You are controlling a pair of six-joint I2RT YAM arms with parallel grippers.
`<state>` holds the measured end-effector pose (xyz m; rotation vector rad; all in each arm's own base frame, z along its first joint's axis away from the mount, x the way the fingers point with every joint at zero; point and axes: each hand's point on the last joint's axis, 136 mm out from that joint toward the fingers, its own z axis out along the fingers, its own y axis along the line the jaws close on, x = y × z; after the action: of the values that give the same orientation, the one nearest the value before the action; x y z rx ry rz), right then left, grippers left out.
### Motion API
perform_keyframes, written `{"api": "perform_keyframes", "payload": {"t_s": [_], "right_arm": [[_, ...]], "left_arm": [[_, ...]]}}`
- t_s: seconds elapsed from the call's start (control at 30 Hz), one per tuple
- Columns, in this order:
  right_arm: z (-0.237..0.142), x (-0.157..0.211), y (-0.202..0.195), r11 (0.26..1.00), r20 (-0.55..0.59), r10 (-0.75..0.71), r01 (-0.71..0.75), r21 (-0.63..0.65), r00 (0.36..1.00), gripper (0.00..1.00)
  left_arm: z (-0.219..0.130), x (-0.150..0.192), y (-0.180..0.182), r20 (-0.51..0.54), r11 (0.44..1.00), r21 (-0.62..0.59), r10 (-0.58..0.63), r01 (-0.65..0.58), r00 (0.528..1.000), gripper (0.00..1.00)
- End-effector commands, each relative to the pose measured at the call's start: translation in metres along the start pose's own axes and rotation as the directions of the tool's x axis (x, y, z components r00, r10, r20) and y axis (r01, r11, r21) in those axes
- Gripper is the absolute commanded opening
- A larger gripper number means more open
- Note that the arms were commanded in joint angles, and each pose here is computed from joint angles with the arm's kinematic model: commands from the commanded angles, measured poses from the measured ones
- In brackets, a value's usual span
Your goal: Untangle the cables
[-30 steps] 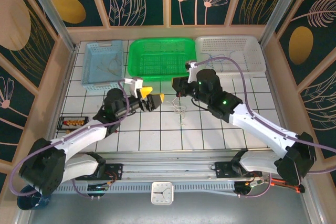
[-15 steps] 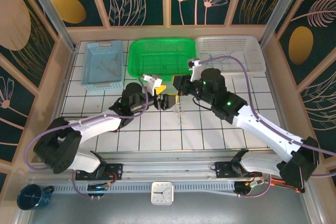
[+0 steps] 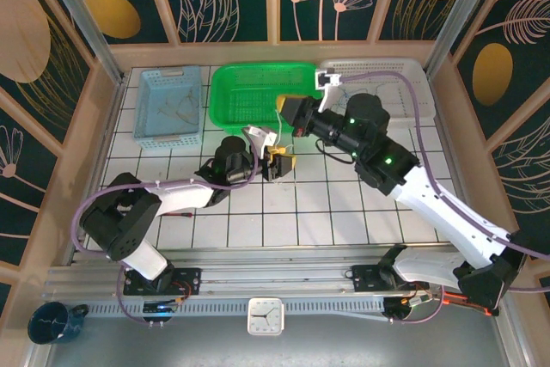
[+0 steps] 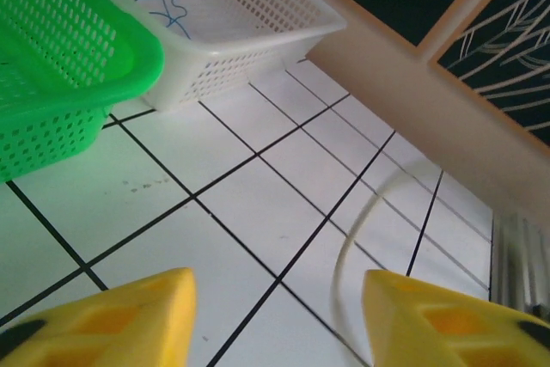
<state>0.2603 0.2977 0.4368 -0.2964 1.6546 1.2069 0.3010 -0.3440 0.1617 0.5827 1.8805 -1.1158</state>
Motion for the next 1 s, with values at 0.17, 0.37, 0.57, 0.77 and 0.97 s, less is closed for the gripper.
{"api": "perform_keyframes", "payload": {"t_s": [0.17, 0.37, 0.57, 0.77, 0.97], "right_arm": [[-0.026, -0.079, 0.034, 0.996, 0.206, -0.019, 0.036, -0.079, 0.978, 0.00], [-0.037, -0.099, 0.032, 0.997, 0.266, -0.025, 0.043, -0.061, 0.964, 0.00], [-0.043, -0.105, 0.025, 0.998, 0.279, -0.024, 0.037, -0.043, 0.960, 0.00], [-0.039, -0.093, 0.014, 0.999, 0.252, -0.013, 0.021, -0.029, 0.968, 0.00], [-0.033, -0.076, -0.005, 1.000, 0.226, 0.004, -0.005, 0.004, 0.974, 0.00]], "left_arm": [[-0.006, 0.025, 0.002, -0.015, 1.000, 0.018, -0.011, 0.011, 1.000, 0.26], [-0.010, 0.037, 0.009, -0.028, 0.999, -0.006, -0.032, 0.032, 0.999, 0.00], [-0.013, 0.042, 0.011, -0.032, 0.999, -0.013, -0.044, 0.044, 0.999, 0.01], [-0.018, 0.032, 0.004, -0.010, 0.999, -0.004, -0.036, 0.036, 0.999, 0.40], [-0.028, 0.012, -0.008, 0.033, 0.999, 0.011, -0.031, 0.030, 0.999, 0.65]]}}
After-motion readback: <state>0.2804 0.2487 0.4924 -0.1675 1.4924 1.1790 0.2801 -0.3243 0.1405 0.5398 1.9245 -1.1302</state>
